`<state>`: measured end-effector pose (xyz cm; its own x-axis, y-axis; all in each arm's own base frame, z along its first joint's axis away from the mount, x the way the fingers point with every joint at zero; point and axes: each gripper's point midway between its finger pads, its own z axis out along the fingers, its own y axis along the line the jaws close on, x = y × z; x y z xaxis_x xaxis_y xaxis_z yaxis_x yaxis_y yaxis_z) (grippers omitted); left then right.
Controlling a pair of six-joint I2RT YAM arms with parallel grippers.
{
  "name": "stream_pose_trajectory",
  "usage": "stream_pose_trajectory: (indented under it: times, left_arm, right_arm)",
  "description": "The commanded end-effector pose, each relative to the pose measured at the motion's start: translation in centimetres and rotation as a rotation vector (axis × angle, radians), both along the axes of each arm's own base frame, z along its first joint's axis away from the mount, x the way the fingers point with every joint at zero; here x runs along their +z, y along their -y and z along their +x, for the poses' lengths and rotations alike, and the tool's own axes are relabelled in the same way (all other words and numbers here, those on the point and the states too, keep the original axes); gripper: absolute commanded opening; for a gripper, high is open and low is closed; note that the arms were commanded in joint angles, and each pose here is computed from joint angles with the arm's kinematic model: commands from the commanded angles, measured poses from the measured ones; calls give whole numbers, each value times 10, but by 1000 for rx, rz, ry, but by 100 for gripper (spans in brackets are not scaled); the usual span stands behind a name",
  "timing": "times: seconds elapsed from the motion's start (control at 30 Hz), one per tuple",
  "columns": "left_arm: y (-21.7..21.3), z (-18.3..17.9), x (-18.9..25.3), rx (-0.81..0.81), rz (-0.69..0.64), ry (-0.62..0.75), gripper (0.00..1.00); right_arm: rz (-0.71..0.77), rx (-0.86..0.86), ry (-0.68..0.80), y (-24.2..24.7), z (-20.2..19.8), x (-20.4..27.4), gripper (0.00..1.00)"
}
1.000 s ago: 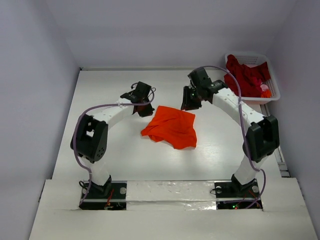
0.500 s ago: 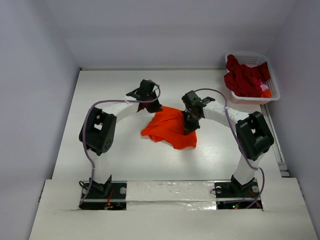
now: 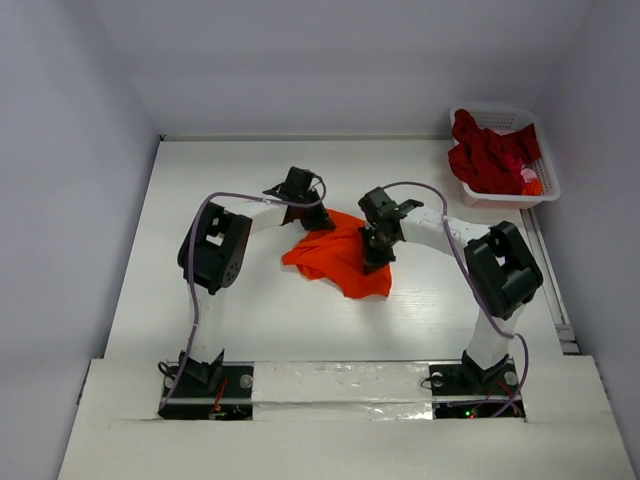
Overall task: Fold and stack the t-shirts
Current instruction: Smooth out wrinkles on the folded tshirt
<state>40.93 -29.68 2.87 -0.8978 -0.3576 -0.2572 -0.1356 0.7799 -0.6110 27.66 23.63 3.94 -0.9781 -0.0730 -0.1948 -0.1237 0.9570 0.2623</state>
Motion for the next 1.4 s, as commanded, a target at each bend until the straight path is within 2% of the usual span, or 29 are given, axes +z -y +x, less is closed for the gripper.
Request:
stream_pose_trajectory:
  times: [0.0,0.4,0.67,0.9,1.13,1.23,1.37]
  left_arm:
    - [-11,14,-11,52,2,-17,0]
    - [-74,41,-30,207,50,-65,0]
    - [-91,41,-32,234,65,-70,0]
    - [-100,42,-32,252,63,-77,0]
    - [-105,42,-29,257,68,-77,0]
    - [-103,45,-7,264,38,-32,0]
    - [-97,64,49,251,-37,87,0]
  right_arm:
    - [9,-1,-3,-4,-6,-6,0]
    - [3,-14,-39,0,-20,-18,0]
    - [-12,-45,-20,0,-13,-10,0]
    - [-14,-67,-71,4,-26,-26,0]
    - [-33,-70,-56,15,-14,-22,0]
    - [-34,-60,-16,14,-5,-7,0]
    - [-18,-53,11,10,2,13,0]
